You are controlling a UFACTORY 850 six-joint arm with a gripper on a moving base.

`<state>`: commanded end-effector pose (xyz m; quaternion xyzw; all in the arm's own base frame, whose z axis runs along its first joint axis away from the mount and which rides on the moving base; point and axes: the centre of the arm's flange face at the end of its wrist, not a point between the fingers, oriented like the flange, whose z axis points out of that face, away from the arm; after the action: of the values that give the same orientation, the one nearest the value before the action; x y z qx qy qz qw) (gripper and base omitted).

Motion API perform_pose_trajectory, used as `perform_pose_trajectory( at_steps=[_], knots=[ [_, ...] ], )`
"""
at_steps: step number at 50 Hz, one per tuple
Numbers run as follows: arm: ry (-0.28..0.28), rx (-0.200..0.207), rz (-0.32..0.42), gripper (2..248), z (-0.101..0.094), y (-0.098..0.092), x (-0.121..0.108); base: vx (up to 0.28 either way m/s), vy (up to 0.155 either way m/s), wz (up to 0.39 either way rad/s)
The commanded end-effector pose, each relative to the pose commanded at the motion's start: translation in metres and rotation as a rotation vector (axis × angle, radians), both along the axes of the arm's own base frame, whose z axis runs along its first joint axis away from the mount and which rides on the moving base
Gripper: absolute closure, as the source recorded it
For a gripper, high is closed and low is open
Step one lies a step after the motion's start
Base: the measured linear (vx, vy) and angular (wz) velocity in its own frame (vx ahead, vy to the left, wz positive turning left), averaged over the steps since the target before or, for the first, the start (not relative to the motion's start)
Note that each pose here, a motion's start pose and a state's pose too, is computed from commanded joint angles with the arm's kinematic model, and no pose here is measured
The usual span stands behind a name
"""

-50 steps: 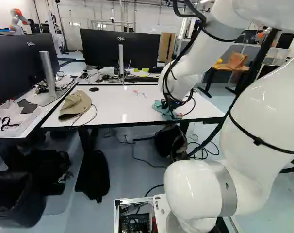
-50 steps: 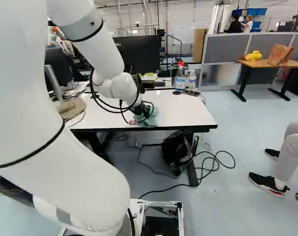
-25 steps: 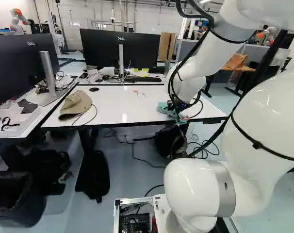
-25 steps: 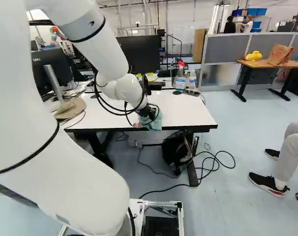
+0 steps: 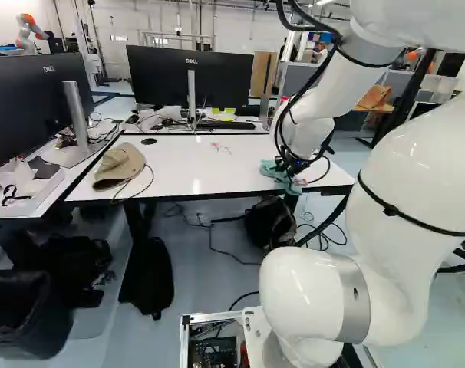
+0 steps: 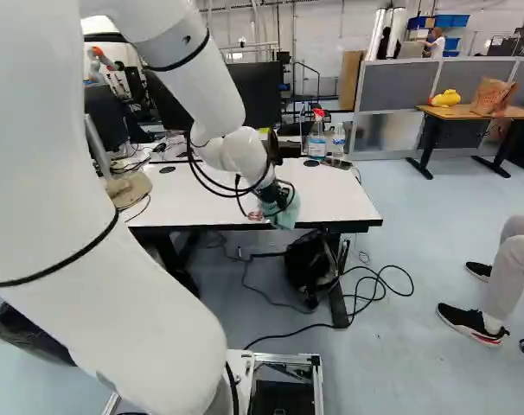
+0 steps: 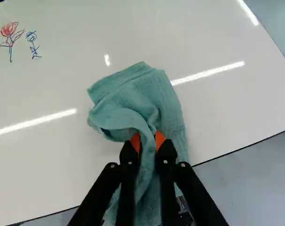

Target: Clean the table with the green towel

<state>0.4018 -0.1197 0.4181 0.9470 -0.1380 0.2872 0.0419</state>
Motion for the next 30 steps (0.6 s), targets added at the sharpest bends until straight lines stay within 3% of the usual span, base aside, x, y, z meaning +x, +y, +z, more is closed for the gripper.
perform_pose_trajectory(
  at_steps=[12,30],
  knots=[
    [-0.002,-0.001,-0.013,195,0.0,-0.012,0.021,0.0,0.0,0.0],
    [-0.01,-0.003,0.011,195,0.0,-0.011,0.056,0.0,0.0,0.0]
  ],
)
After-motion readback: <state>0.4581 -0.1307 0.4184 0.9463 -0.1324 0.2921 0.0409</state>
